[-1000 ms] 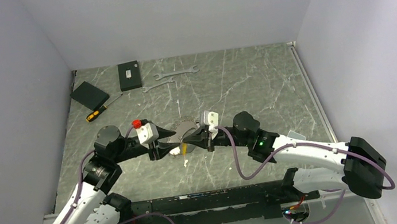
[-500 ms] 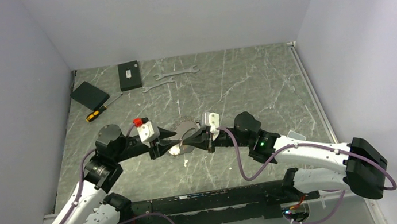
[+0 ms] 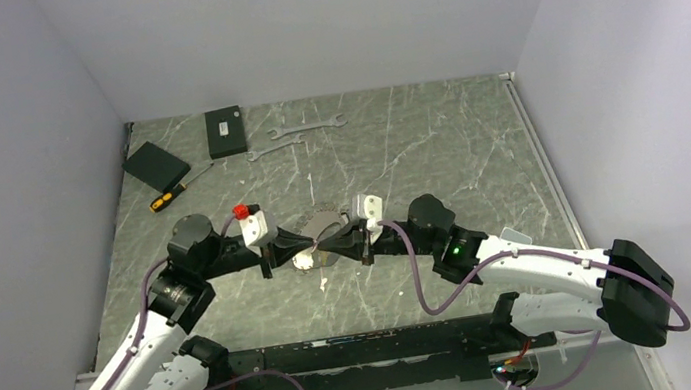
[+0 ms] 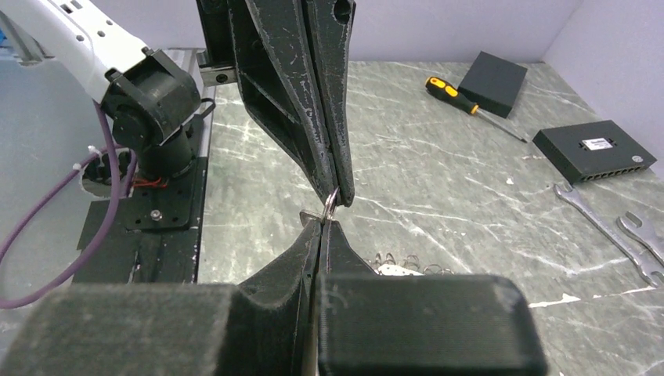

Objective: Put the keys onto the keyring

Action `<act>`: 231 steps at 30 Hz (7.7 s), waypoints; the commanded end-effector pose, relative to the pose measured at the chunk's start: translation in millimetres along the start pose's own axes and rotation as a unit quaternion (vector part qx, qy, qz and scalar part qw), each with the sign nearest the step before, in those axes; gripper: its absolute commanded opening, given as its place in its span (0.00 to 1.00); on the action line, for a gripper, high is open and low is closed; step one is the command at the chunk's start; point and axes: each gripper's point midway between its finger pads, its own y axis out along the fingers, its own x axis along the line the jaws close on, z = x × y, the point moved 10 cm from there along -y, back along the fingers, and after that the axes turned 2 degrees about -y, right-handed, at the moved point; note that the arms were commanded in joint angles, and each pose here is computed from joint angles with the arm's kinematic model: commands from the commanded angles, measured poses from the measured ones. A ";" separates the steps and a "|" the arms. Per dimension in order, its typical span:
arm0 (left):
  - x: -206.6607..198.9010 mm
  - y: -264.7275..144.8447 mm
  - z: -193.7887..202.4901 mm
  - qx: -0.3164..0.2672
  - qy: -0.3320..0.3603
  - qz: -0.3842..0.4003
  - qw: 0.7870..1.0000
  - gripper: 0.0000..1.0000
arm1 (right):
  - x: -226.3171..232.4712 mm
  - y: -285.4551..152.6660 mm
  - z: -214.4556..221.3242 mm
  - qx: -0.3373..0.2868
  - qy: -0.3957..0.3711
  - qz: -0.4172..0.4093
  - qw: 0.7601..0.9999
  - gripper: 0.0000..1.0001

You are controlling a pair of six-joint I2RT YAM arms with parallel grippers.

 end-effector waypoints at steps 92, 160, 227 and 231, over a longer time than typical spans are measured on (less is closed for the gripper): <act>33.9 -79.7 -10.0 0.111 -0.114 -0.568 0.808 0.00 | -95.0 128.2 110.7 0.349 0.202 0.204 0.892 0.30; 42.6 -74.8 -2.3 0.137 -0.112 -0.564 0.806 0.00 | -116.2 127.5 129.2 0.373 0.249 0.200 0.871 0.00; 53.8 -4.1 -13.2 0.125 -0.100 -0.220 0.962 0.00 | -52.8 44.8 -2.8 0.092 0.149 0.052 0.983 0.00; 54.7 1.6 -8.0 0.122 -0.107 -0.199 0.966 0.00 | -53.2 47.5 -4.7 0.089 0.156 0.047 0.983 0.00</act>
